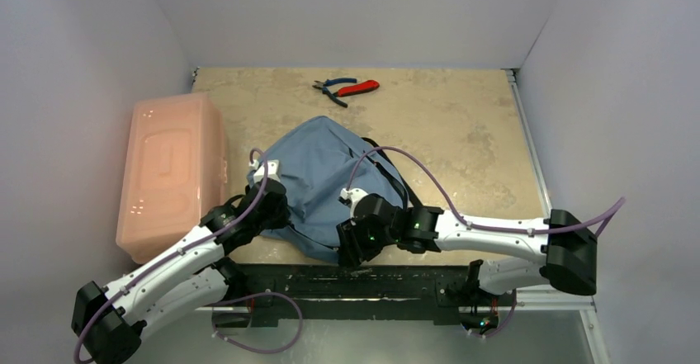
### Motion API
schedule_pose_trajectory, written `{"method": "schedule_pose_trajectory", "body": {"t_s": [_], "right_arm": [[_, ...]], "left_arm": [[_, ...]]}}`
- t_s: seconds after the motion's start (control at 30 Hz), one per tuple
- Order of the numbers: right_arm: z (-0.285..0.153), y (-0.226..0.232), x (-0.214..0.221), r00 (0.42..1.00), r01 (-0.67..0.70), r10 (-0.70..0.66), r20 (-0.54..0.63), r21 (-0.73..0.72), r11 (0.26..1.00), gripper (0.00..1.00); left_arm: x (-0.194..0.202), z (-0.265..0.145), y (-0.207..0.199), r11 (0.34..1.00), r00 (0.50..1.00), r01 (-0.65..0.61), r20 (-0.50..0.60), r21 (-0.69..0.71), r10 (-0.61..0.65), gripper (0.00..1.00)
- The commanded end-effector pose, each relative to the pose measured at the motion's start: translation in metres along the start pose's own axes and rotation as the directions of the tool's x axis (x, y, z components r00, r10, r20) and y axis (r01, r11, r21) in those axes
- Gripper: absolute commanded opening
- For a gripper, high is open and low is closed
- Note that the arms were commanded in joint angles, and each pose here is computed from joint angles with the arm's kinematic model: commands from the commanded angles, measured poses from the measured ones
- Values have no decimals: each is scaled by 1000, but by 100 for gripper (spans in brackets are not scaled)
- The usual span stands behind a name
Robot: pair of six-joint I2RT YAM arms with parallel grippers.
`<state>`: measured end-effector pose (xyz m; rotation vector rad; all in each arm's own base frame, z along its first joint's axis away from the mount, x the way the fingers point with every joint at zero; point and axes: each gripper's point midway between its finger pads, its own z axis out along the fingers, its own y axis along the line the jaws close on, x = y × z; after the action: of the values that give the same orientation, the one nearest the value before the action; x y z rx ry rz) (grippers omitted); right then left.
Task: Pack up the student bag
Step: Zip the student bag at the center of the board.
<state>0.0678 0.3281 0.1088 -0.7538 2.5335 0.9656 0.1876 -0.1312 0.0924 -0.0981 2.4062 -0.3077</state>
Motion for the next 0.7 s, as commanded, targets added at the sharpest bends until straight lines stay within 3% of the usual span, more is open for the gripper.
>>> {"method": "schedule_pose_trajectory", "body": {"t_s": [0.0, 0.17, 0.23, 0.37, 0.47, 0.57, 0.67], "right_arm": [[-1, 1, -34, 993, -21, 13, 119, 68, 997, 44], [-7, 2, -40, 988, 3, -12, 156, 58, 998, 20], [-7, 3, -39, 986, 15, -22, 164, 40, 999, 19], [-1, 11, -35, 986, 36, -32, 163, -26, 999, 36], [4, 12, -36, 984, 55, -48, 169, -39, 998, 38], [6, 13, -40, 982, 71, -64, 179, -36, 997, 33], [4, 14, -42, 980, 82, -74, 183, -33, 996, 17]], "left_arm": [[-12, -3, -14, 997, 999, 13, 44, 72, -16, 0], [-15, -4, -8, 999, 997, 24, 67, 43, -27, 0], [-16, -4, -7, 999, 997, 41, 71, 34, -43, 0], [-17, -4, -14, 997, 996, 55, 60, 57, -58, 0], [-17, -4, -16, 996, 996, 59, 56, 62, -63, 0], [-18, -5, -15, 996, 996, 59, 57, 62, -62, 0], [-17, -4, -13, 997, 996, 58, 59, 50, -61, 0]]}}
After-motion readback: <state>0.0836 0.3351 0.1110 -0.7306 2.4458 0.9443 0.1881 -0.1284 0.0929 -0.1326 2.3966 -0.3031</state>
